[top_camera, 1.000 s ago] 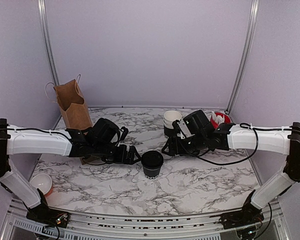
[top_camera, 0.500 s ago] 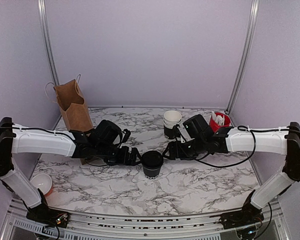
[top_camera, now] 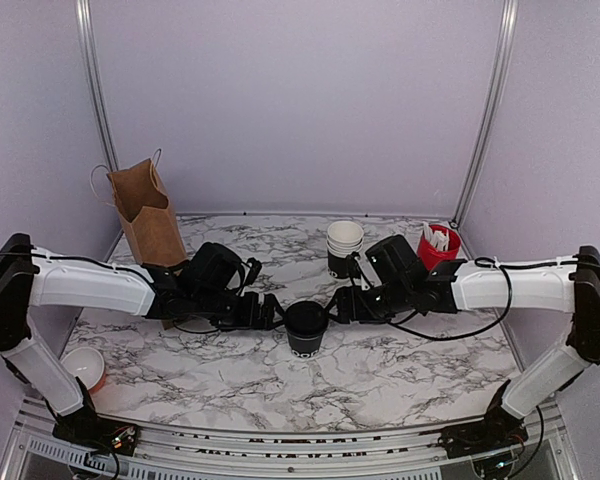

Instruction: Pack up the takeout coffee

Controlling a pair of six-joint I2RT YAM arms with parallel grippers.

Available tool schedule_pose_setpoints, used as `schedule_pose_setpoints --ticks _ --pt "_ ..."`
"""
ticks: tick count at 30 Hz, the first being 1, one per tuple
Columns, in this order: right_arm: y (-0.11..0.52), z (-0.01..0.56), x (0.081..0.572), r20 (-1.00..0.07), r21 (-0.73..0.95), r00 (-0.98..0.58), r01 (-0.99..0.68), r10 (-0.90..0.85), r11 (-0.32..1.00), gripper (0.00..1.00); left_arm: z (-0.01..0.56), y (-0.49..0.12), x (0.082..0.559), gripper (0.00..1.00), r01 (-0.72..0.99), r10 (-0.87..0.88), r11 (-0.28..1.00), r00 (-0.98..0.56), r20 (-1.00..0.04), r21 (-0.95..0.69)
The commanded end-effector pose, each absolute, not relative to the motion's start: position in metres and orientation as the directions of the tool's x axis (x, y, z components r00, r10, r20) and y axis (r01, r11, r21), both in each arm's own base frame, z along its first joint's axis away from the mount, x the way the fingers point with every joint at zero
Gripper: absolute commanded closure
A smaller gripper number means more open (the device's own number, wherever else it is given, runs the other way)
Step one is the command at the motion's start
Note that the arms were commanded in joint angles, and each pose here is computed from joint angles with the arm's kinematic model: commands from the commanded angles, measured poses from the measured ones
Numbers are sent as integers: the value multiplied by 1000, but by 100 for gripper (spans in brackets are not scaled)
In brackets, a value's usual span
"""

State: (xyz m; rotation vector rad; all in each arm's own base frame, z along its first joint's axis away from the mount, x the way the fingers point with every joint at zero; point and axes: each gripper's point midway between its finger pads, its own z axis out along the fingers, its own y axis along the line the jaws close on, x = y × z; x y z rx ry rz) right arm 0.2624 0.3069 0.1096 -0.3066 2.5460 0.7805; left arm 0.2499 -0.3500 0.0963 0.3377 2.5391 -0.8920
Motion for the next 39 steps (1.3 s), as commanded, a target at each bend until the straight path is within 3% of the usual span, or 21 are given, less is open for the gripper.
schedule_pose_setpoints --ticks 1,11,21,39 --pt "288 65 236 -387 404 -914 -290 -125 868 29 22 -308 231 3 293 169 883 -927 -335 -366" --pt "289 63 225 -388 414 -915 -279 -109 867 29 17 -301 234 3 289 171 900 -923 -343 -327" --pt "312 120 235 -487 437 -868 -342 -101 831 29 46 -326 260 3 329 175 883 -893 -415 -335" --pt "299 158 259 -574 414 -819 -298 -8 860 29 116 -348 283 3 396 166 844 -835 -524 -363"
